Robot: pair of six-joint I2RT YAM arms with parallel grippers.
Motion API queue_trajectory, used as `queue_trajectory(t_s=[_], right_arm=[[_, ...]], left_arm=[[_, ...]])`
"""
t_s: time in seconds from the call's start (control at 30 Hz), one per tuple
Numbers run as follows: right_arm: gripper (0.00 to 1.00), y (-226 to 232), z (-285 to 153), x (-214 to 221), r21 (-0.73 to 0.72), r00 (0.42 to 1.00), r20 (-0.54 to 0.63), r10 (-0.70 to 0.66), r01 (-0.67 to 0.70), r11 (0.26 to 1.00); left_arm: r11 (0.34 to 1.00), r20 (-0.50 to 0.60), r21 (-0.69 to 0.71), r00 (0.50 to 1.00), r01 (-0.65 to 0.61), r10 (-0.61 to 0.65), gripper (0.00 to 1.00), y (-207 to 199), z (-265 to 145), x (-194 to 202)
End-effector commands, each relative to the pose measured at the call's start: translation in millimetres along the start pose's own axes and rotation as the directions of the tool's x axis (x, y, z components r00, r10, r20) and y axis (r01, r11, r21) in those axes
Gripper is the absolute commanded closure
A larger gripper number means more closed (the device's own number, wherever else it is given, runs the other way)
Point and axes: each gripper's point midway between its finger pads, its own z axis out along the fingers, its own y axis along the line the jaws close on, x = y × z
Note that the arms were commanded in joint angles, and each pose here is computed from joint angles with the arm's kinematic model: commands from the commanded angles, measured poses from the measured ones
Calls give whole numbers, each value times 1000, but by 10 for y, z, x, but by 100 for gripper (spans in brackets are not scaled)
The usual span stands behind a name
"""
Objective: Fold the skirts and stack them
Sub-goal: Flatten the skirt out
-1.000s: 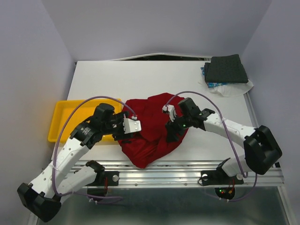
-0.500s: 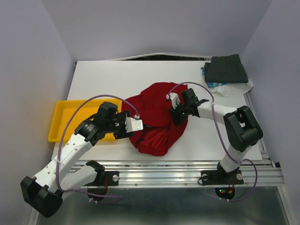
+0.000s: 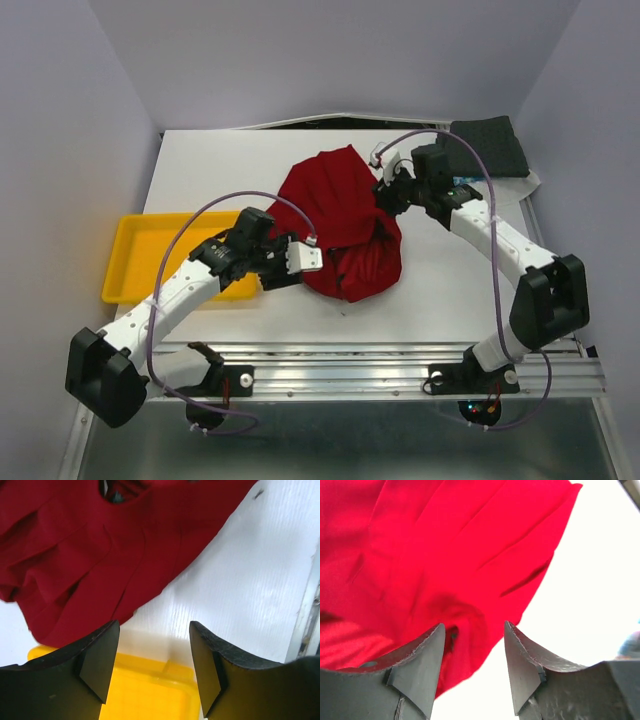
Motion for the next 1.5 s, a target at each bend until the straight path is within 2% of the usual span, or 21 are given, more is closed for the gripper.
queue_trajectory(t_s=[0.0, 0.03, 0.07, 0.2, 0.37, 0.57, 0.67, 0.73, 0.77, 0.83, 0.87, 0.93, 1.0, 1.1, 1.17, 1.3, 1.33, 1.4, 1.43, 1.47], right_arm=[[44, -189, -146, 190, 52, 988, -57, -142, 145, 988], [44, -321, -177, 230, 74, 986, -68, -151, 156, 985], [44, -402, -189, 243, 82, 979, -76, -191, 197, 977], [42, -635, -146, 319, 82, 958, -100, -269, 277, 957], [41, -654, 19, 387, 24, 949, -127, -288, 293, 956], [41, -626, 177, 461, -53, 904, -110, -413, 409, 911], [39, -578, 218, 568, -113, 848, -77, -524, 515, 850], [36, -481, 265, 546, -156, 808, -8, -589, 581, 799], [36, -437, 294, 503, -170, 782, 38, -622, 619, 767], [32, -395, 373, 504, -193, 772, 76, -631, 633, 750], [32, -409, 393, 425, -188, 762, 100, -639, 646, 740], [30, -303, 443, 417, -235, 727, 169, -666, 686, 689], [29, -231, 451, 441, -273, 694, 206, -690, 718, 641], [28, -139, 500, 647, -321, 609, 219, -763, 783, 533], [28, -111, 514, 689, -320, 583, 234, -778, 802, 504], [28, 6, 494, 592, -291, 527, 308, -792, 845, 449], [28, 48, 470, 507, -266, 471, 341, -814, 879, 397], [28, 119, 402, 563, -283, 446, 356, -821, 889, 360], [28, 137, 346, 518, -262, 400, 374, -837, 911, 318], [28, 237, 308, 571, -285, 393, 390, -833, 912, 296]], left_arm=[[999, 95, 3, 995, 35, -36, 30, -124, 96, -344], [1000, 111, 16, 994, 5, -7, 30, -250, 164, -449], [998, 102, 44, 994, 38, -42, 26, -373, 227, -397], [991, 94, 77, 989, 109, -116, 23, -561, 415, -420], [992, 104, 41, 987, 115, -119, 23, -696, 603, -593], [991, 112, 0, 984, 137, -136, 24, -787, 866, -758], [988, 68, 15, 986, 154, -154, 32, -829, 1026, -744], [985, 56, 0, 984, 170, -170, 48, -781, 1066, -751], [983, 66, -2, 981, 186, -185, 60, -728, 1051, -741], [976, 78, -15, 973, 218, -216, 69, -630, 1010, -706], [970, 77, -27, 968, 242, -240, 78, -537, 985, -644], [956, 89, -43, 955, 289, -285, 88, -380, 895, -563], [950, 88, -46, 948, 310, -305, 91, -310, 845, -502], [954, 81, -46, 953, 296, -292, 94, -272, 769, -434], [963, 84, -35, 961, 269, -265, 97, -289, 733, -422], [966, 63, -22, 965, 258, -256, 96, -317, 730, -367], [964, 60, -17, 963, 264, -263, 96, -321, 730, -351], [963, 55, -7, 961, 271, -270, 95, -338, 733, -340], [962, 56, -5, 961, 273, -272, 94, -339, 733, -341], [961, 56, -8, 960, 275, -274, 94, -332, 734, -337]])
